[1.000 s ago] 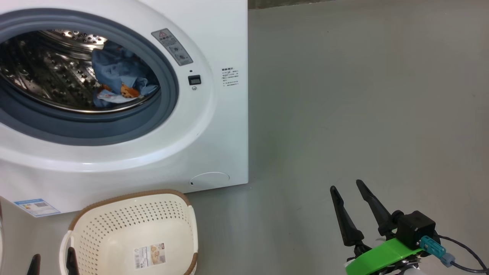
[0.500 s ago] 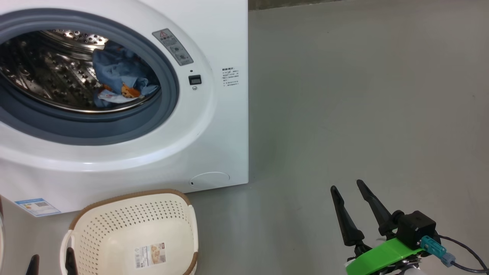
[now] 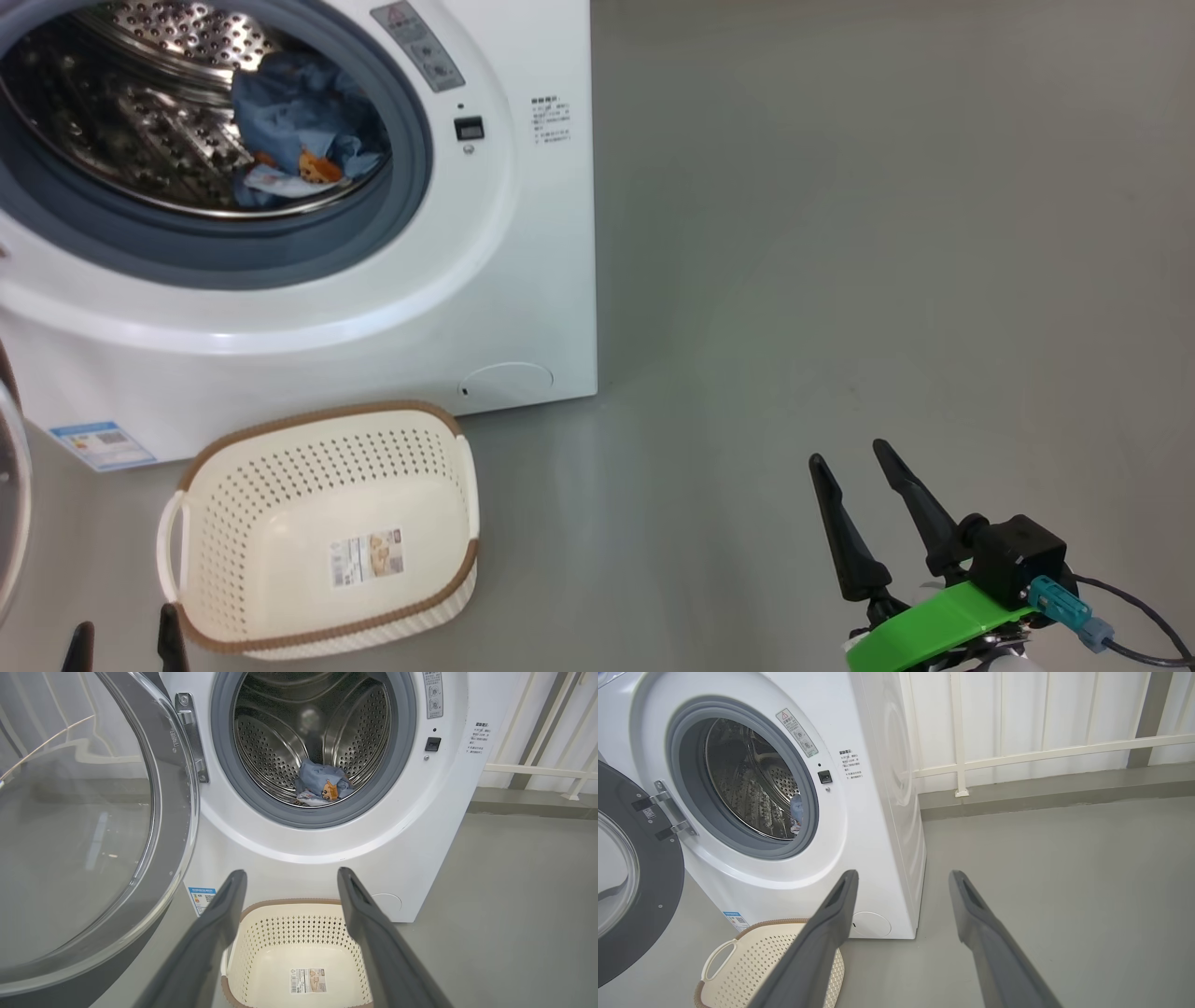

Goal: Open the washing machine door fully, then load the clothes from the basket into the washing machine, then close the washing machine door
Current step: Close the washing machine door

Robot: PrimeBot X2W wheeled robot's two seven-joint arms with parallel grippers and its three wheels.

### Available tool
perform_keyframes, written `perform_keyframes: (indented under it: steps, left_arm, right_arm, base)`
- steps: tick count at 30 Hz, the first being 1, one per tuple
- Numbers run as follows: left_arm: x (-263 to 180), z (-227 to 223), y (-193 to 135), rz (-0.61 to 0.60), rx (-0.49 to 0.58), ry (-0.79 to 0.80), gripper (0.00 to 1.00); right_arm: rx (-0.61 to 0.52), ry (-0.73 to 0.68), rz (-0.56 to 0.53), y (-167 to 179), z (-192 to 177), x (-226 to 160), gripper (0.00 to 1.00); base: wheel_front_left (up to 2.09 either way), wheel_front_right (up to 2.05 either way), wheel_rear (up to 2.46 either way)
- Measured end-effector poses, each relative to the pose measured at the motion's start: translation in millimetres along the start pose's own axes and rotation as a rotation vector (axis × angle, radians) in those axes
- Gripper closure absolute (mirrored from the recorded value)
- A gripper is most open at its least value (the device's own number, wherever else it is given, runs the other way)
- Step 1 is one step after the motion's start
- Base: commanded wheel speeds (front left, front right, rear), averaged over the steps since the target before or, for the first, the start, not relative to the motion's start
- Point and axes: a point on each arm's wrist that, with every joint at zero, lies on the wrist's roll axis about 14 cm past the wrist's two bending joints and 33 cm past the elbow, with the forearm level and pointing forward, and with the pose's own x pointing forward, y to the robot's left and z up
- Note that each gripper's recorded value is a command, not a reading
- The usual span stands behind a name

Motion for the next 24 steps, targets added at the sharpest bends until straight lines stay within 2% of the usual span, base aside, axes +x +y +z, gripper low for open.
perform_keyframes:
  steps: [8,24]
  left_arm:
    - [-1.1,-0.3,1.1,0.004,-0.001,0.001,0.0]
    - [-8.0,6.4,19.9,0.075,-0.003,-0.021,0.0]
  right_arm:
    - [0.0,0.0,0.001,0.3,0.0,0.7,0.0]
    - [0.004,-0.005,0.027,8.3,0.7,6.3,0.0]
  base:
    - [-0.77,0.77,0.0]
    - [-0.02,0.02,0.0]
